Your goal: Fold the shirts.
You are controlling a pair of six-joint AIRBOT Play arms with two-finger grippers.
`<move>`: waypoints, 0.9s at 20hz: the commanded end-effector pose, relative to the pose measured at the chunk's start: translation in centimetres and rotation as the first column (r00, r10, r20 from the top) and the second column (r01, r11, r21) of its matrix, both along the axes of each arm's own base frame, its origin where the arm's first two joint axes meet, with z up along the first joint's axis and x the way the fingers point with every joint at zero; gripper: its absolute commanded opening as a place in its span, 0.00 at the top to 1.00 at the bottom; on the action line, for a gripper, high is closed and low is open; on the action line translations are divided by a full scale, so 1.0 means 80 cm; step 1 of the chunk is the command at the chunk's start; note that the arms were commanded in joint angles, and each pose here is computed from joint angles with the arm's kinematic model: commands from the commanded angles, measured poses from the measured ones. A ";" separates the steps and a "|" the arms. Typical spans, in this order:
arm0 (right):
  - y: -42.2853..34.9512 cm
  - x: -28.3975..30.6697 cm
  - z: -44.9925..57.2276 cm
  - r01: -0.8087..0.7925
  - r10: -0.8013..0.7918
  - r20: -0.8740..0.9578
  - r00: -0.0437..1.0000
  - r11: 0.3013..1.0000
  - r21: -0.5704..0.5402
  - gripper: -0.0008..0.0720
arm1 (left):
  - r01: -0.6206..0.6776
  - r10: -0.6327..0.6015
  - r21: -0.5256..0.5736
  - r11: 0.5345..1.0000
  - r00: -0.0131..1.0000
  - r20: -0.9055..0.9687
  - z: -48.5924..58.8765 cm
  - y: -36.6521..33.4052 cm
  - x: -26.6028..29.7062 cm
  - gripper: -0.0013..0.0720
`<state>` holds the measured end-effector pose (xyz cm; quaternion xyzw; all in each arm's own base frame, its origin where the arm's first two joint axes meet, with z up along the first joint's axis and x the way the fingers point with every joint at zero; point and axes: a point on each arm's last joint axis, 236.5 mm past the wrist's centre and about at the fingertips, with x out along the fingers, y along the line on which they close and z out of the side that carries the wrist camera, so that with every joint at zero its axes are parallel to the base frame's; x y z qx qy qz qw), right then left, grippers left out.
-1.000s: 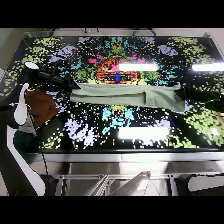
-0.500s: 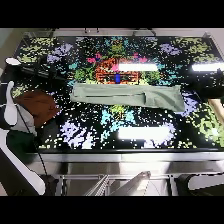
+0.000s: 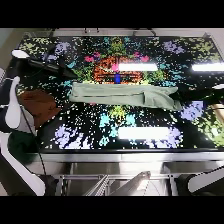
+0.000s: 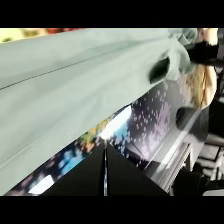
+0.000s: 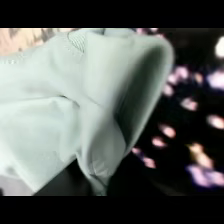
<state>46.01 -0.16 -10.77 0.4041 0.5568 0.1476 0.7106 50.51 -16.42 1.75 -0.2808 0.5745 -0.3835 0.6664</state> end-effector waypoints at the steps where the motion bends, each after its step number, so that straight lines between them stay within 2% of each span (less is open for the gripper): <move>1: 0.025 0.008 0.005 -0.014 0.013 0.016 1.000 0.998 0.054 0.97 | 0.100 -0.102 0.023 0.995 0.991 0.087 -0.020 -0.118 -0.010 0.99; 5: 0.015 0.012 0.034 -0.024 0.021 0.055 0.998 0.998 0.055 0.97 | 0.117 -0.152 0.216 0.969 0.976 0.155 -0.105 -0.214 -0.019 0.98; 8: 0.023 0.005 0.074 -0.094 0.086 0.075 0.993 0.988 0.121 0.97 | 0.162 -0.197 0.239 0.957 0.971 0.134 -0.135 -0.260 -0.047 0.98; 12: 0.057 0.022 0.181 -0.148 0.092 0.243 0.966 0.962 0.227 0.97 | 0.273 -0.288 0.099 0.957 0.935 0.206 -0.022 -0.272 -0.065 0.97; 15: 0.116 0.029 0.277 -0.221 0.098 0.400 0.911 0.936 0.273 0.97 | 0.264 -0.239 -0.024 0.964 0.904 0.354 0.133 -0.226 -0.065 0.97; 18: 0.213 0.035 0.322 -0.275 0.124 0.493 0.861 0.930 0.246 0.97 | 0.278 -0.190 -0.115 0.954 0.853 0.486 0.269 -0.159 -0.100 0.97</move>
